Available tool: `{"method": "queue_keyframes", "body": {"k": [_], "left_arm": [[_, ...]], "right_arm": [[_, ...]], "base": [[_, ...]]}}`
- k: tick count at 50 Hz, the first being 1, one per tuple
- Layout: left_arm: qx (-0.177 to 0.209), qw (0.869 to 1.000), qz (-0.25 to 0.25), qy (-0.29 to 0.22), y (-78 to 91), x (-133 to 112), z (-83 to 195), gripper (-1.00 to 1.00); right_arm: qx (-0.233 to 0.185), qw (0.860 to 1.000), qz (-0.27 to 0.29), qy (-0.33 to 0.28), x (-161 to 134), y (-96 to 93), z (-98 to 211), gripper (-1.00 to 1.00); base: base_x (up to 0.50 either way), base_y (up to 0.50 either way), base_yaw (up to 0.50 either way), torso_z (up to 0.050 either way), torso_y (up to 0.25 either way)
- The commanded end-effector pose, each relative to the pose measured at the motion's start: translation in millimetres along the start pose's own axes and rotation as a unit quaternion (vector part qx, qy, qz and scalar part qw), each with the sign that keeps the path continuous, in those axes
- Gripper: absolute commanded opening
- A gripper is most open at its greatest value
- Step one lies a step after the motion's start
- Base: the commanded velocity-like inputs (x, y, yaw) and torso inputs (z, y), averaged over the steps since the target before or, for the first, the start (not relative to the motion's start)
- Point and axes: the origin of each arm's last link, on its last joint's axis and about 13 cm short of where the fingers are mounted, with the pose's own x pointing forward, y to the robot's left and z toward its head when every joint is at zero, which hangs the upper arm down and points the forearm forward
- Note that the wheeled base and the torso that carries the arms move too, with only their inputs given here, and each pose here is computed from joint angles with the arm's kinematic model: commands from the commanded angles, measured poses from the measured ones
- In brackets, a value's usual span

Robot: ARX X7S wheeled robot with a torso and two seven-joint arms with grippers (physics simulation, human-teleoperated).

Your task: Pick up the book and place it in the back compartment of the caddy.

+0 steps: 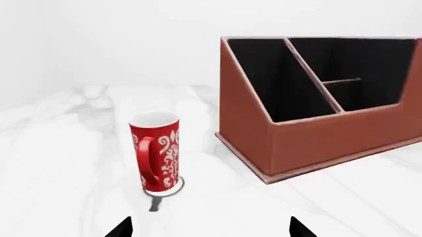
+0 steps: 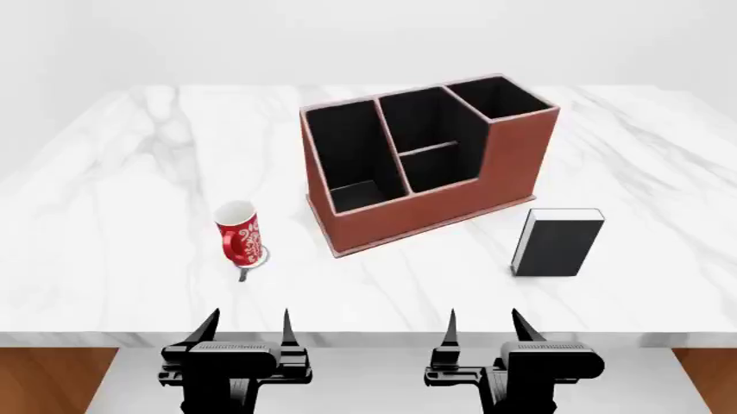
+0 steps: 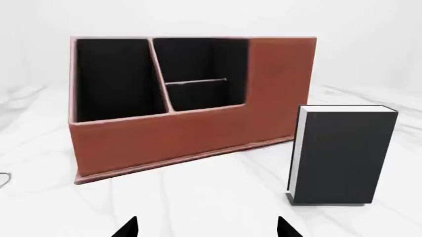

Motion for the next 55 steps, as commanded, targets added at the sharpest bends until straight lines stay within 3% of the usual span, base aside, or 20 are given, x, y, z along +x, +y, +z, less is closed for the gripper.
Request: {"method": "queue_keyframes", "body": {"k": [1,24,25,26,45,51,53,55], "left_arm": [[0.002,1.000,0.000,-0.003,0.8,1,2,1.00],[0.006,1.000,-0.006,0.009,0.4,2,-1,1.00],[0.056,0.998,-0.007,0.006,1.7,3,-2,1.00],[0.008,1.000,-0.008,0.011,0.2,1,0,1.00],[0.017,1.000,-0.008,0.003,-2.0,1,0,1.00],[0.014,0.997,0.008,-0.071,-0.4,-5,28,1.00],[0.019,0.989,0.023,-0.147,2.6,-13,59,1.00],[0.026,0.982,0.030,-0.183,3.7,-18,72,1.00]], "right_arm": [[-0.008,1.000,0.001,0.005,1,1.6,-1,1.00],[-0.011,1.000,0.001,0.007,-1,2.4,-2,1.00],[-0.005,1.000,0.000,0.006,0,2.7,-1,1.00],[-0.011,1.000,0.000,0.006,-1,2.2,-1,1.00],[-0.007,1.000,0.000,0.011,-2,2.8,-4,1.00],[0.013,0.999,-0.021,-0.047,0,-6.2,17,1.00],[0.060,0.986,-0.035,-0.149,-5,-20.7,50,1.00],[0.075,0.976,-0.045,-0.197,-11,-28.8,67,1.00]], "base": [[0.00,0.00,0.00,0.000,0.000],[0.00,0.00,0.00,0.000,0.000],[0.00,0.00,0.00,0.000,0.000],[0.00,0.00,0.00,0.000,0.000],[0.00,0.00,0.00,0.000,0.000],[0.00,0.00,0.00,0.000,0.000],[0.00,0.00,0.00,0.000,0.000],[0.00,0.00,0.00,0.000,0.000]]}}
